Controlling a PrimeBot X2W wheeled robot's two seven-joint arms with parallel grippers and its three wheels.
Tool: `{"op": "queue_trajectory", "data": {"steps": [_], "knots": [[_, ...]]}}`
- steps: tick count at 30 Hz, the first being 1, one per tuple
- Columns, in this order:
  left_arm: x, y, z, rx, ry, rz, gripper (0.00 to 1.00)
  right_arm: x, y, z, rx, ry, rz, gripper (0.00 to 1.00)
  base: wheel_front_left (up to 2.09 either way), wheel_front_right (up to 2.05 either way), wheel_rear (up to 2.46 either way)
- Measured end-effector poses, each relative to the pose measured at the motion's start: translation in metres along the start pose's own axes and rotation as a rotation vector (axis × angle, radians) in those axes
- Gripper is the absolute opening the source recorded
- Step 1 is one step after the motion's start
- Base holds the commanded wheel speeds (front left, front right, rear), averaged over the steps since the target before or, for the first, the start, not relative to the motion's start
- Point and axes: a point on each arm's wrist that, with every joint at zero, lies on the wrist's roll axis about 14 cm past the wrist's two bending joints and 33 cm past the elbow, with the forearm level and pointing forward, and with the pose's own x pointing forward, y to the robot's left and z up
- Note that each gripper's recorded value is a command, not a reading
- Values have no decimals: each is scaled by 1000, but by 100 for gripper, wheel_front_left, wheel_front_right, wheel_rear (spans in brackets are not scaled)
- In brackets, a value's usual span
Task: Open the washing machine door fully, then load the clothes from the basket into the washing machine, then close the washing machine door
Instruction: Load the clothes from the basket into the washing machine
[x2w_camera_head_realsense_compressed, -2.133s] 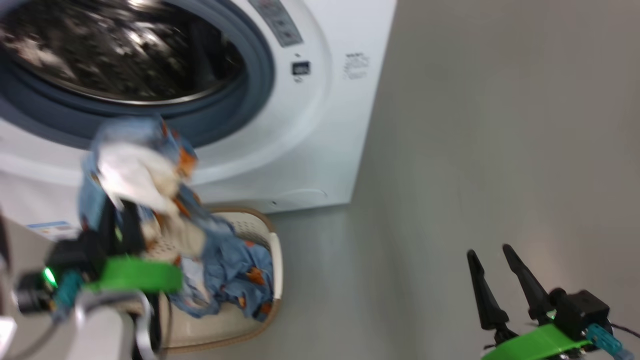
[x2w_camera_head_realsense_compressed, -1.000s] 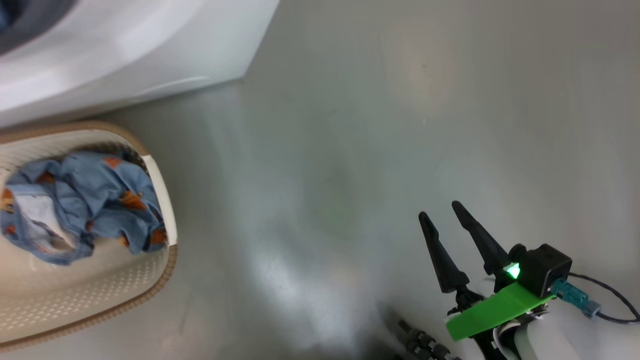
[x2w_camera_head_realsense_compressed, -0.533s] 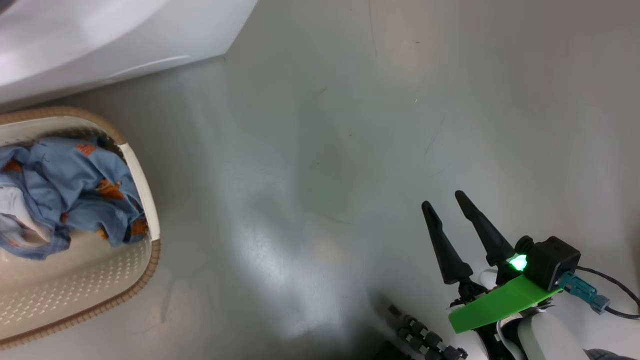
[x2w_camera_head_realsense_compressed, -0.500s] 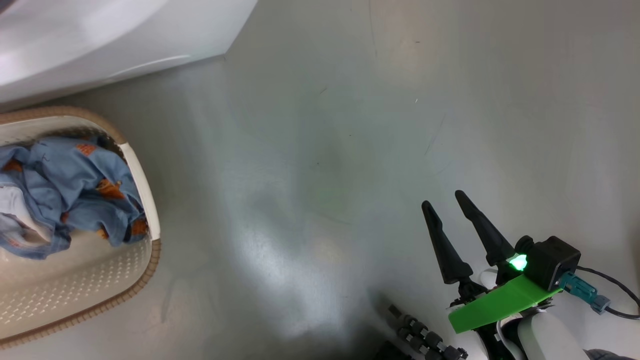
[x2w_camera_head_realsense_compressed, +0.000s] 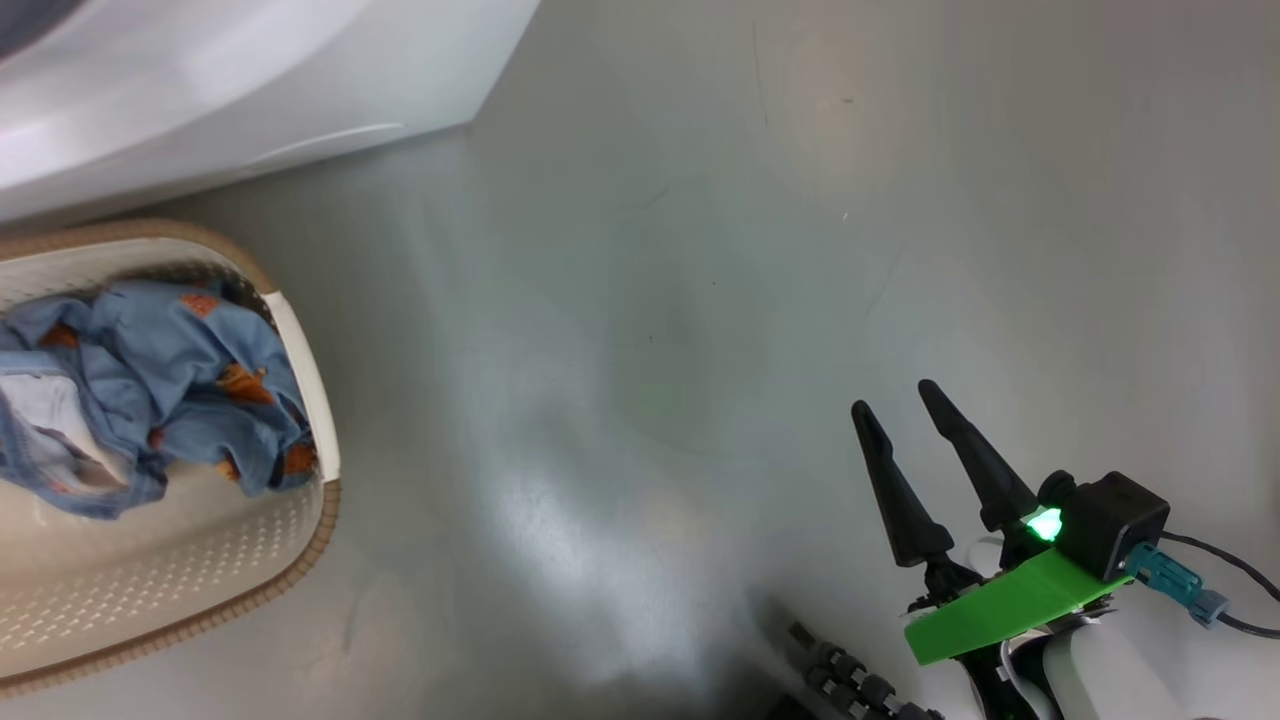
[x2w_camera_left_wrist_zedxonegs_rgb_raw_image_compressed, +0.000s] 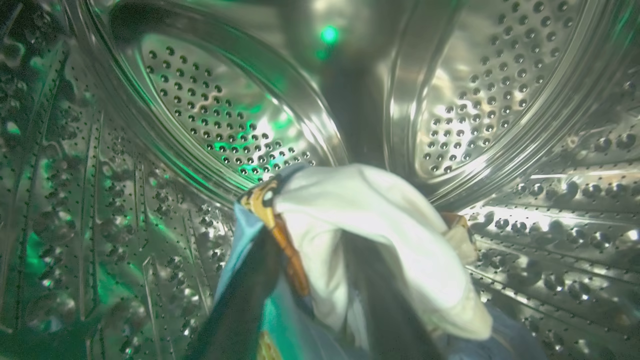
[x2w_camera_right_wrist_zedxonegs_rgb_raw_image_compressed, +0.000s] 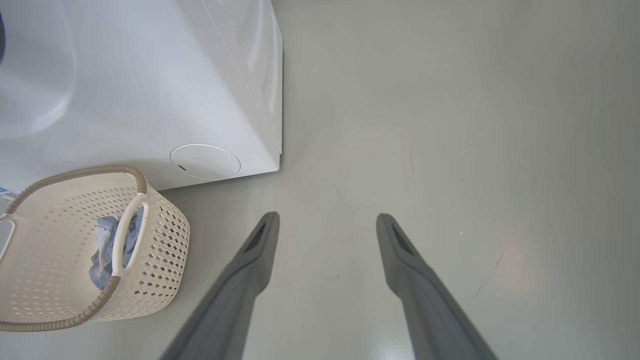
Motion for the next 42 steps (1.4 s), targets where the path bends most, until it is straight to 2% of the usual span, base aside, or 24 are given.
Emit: {"op": "queue_trajectory", "data": {"steps": [5, 11, 18, 25, 42], "knots": [[-12, -1, -17, 43, 112, 25, 100, -2, 1, 5, 6, -17, 3, 100, 0, 0, 0], [-28, -12, -13, 63, 179, 22, 100, -7, 8, 7, 17, -25, 25, 100, 0, 0, 0], [-44, -6, 17, 42, 154, 54, 100, -6, 15, 20, 11, -64, 62, 100, 0, 0, 0], [-77, 1, 23, 0, 170, 61, 100, -9, 24, 27, 8, -86, 99, 100, 0, 0, 0], [-177, -1, 50, -31, 99, -27, 100, -19, 45, 69, -25, -218, 166, 100, 0, 0, 0]]}}
